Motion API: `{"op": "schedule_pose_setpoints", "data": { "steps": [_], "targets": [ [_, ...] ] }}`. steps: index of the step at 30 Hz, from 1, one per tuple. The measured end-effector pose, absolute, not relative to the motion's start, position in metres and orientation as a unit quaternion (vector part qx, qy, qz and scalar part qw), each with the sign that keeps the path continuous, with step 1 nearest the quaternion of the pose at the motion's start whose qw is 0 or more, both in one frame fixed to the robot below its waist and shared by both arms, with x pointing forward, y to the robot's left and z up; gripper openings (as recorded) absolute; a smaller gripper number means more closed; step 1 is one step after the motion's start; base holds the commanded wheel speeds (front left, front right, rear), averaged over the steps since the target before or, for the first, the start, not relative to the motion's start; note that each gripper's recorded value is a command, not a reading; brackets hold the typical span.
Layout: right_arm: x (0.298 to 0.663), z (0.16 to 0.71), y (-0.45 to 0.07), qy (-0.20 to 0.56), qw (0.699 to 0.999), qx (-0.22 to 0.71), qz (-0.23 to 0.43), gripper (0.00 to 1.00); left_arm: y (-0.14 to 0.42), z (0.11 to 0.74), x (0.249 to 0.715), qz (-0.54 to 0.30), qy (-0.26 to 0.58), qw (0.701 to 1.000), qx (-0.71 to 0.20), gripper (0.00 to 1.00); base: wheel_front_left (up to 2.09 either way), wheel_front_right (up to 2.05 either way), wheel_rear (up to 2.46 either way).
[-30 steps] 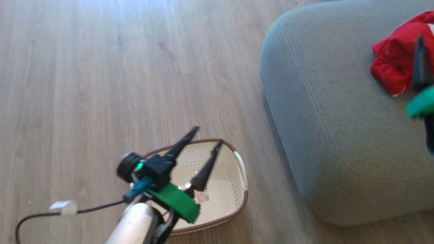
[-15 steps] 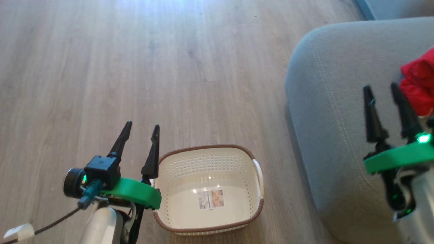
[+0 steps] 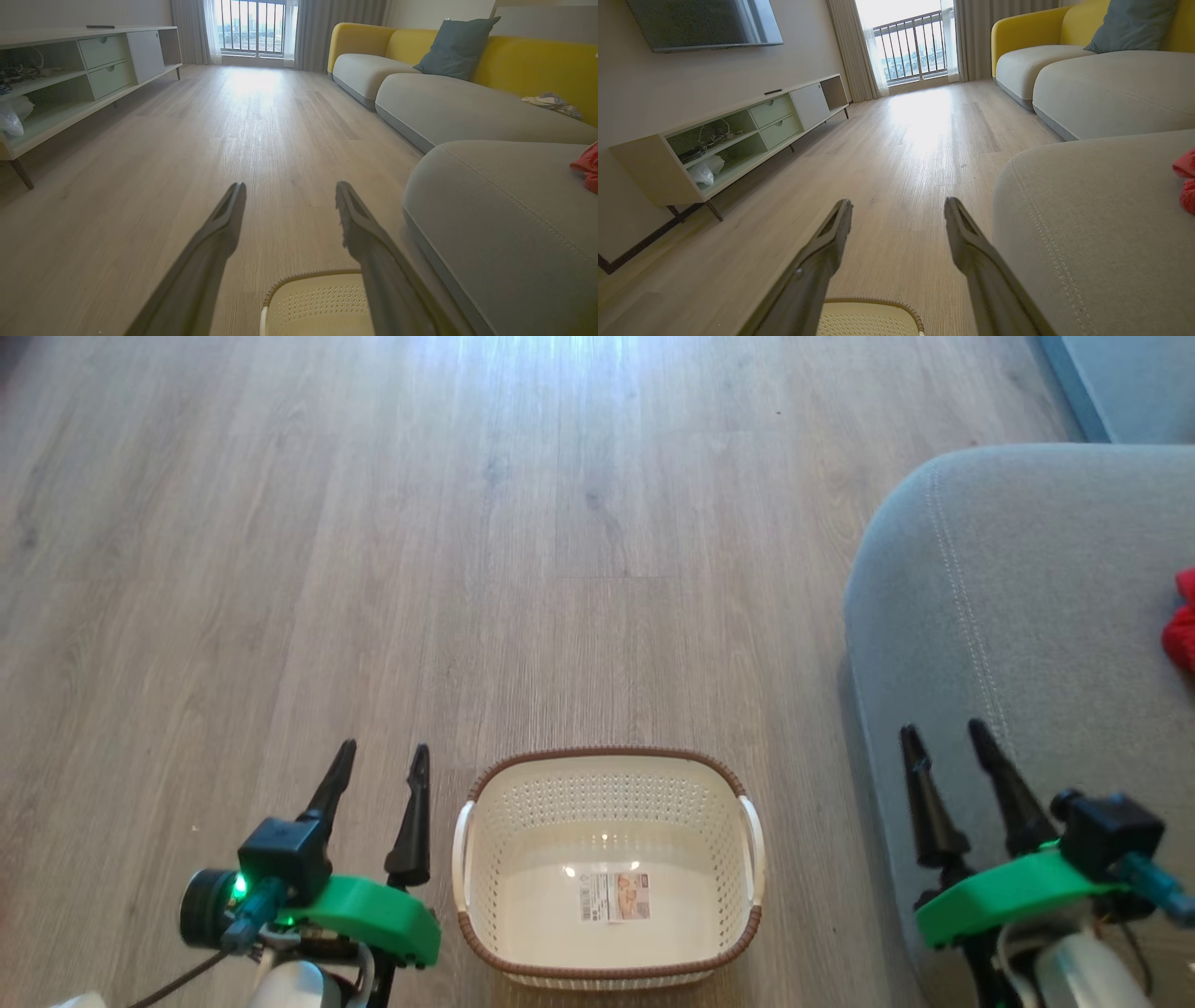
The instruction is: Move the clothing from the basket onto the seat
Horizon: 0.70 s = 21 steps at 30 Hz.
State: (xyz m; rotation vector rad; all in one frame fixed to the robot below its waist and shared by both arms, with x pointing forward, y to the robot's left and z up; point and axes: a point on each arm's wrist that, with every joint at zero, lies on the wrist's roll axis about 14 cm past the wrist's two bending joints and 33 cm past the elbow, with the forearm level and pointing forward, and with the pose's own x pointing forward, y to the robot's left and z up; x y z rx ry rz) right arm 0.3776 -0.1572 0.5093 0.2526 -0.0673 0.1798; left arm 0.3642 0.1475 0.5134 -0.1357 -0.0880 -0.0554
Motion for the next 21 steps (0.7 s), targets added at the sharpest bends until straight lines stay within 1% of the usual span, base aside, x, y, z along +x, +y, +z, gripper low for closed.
{"op": "schedule_pose_setpoints", "data": {
  "steps": [5,11,21],
  "targets": [
    [0.3724,0.5005,-0.1485,-0.02,0.987,0.127,0.096,1.0,0.1533,0.5147,0.3615,-0.012,-0.046,0.997,-0.064,1.0,0.0,0.0,0.0],
    [0.3729,0.502,-0.1486,-0.023,0.987,0.132,0.093,1.0,0.1515,0.5058,0.3552,-0.009,-0.033,0.998,-0.057,1.0,0.0,0.0,0.0],
    [0.3738,0.5027,-0.1498,-0.024,0.987,0.133,0.09,1.0,0.1508,0.5081,0.3547,-0.01,-0.037,0.998,-0.052,1.0,0.0,0.0,0.0]
  ]
}}
